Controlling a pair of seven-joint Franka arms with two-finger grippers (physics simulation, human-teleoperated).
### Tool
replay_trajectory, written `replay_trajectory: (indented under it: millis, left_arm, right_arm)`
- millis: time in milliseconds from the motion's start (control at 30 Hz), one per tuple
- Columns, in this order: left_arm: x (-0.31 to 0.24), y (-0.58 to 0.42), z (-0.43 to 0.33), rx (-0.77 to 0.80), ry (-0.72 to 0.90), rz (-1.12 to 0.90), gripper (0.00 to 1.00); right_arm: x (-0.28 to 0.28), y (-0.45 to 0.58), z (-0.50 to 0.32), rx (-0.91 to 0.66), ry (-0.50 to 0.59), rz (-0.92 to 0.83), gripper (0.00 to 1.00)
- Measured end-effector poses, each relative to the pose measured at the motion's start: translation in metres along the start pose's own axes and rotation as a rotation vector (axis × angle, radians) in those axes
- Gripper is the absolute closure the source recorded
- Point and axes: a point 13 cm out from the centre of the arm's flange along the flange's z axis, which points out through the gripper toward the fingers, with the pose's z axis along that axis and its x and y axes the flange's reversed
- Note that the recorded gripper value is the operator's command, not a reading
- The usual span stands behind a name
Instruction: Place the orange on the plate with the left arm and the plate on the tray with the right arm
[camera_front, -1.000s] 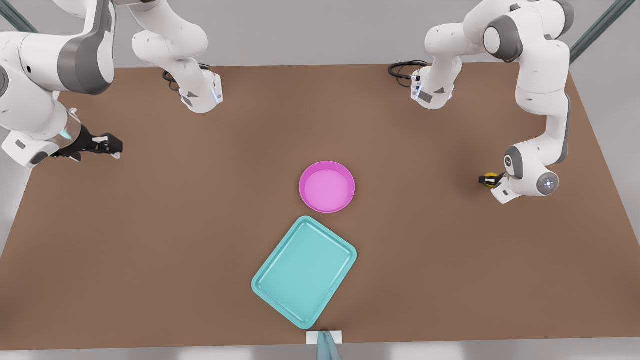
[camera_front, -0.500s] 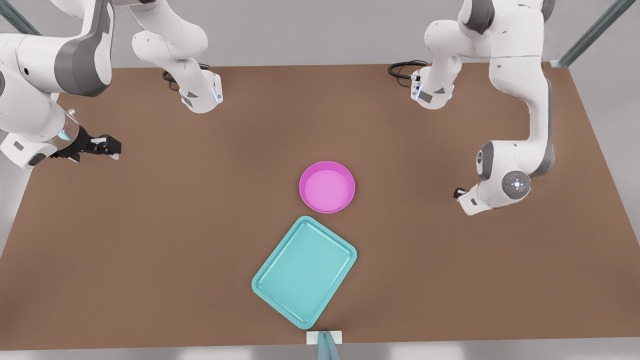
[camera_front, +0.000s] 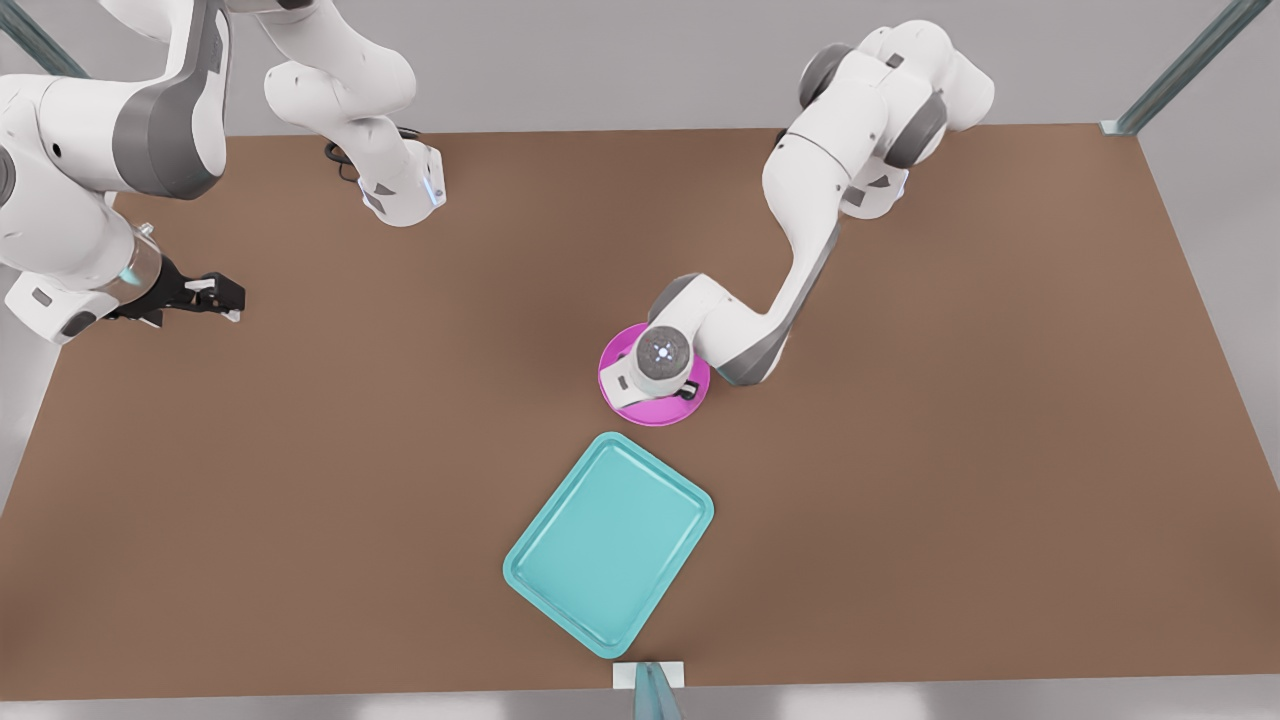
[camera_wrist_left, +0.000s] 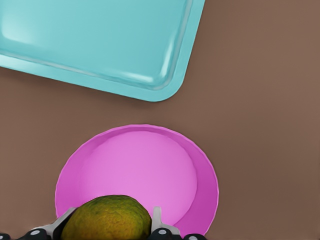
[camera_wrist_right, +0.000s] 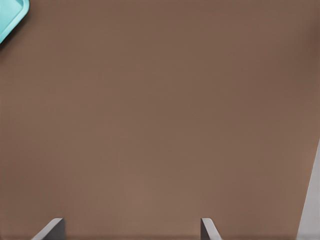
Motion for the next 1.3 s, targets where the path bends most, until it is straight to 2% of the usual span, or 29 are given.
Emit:
replay_trajectory:
  millis: [133, 200, 267, 333, 433, 500, 533, 733, 900, 1300]
  left_arm:
    - [0.003, -0.008, 0.011, 0.011, 0.020, -0.122, 0.00]
    - [-0.003, 0.012, -0.019, 0.021, 0.000, -0.193, 0.00]
    - [-0.008, 0.131, -0.163, 0.072, -0.098, -0.359, 0.00]
    - [0.036, 0.273, -0.276, 0.007, -0.183, -0.527, 0.00]
    - [0.115, 0.367, -0.338, -0.034, -0.172, -0.618, 0.00]
    - [0.172, 0.386, -0.344, -0.039, -0.150, -0.609, 0.00]
    - [0.181, 0.395, -0.348, -0.050, -0.151, -0.604, 0.00]
    - [0.183, 0.403, -0.352, -0.061, -0.096, -0.529, 0.00]
    - [0.194, 0.405, -0.347, -0.053, -0.047, -0.485, 0.00]
    - [0.199, 0.405, -0.339, -0.050, -0.001, -0.402, 0.00]
  right_arm:
    - [0.000, 0.000, 0.000, 0.000, 0.001, 0.000, 0.00]
    - [-0.002, 0.001, 0.006, -0.001, 0.013, -0.001, 0.00]
    - [-0.013, 0.020, 0.054, -0.058, 0.100, -0.016, 0.00]
    - [-0.036, 0.072, 0.113, -0.140, 0.186, -0.068, 0.00]
    - [-0.049, 0.202, 0.187, -0.208, 0.236, -0.193, 0.00]
    - [-0.056, 0.273, 0.220, -0.226, 0.214, -0.237, 0.00]
    - [-0.060, 0.302, 0.233, -0.229, 0.197, -0.250, 0.00]
    - [-0.066, 0.440, 0.304, -0.232, 0.066, -0.256, 0.00]
    - [-0.056, 0.466, 0.338, -0.288, 0.025, -0.159, 0.00]
    - [-0.051, 0.498, 0.388, -0.382, 0.094, -0.097, 0.00]
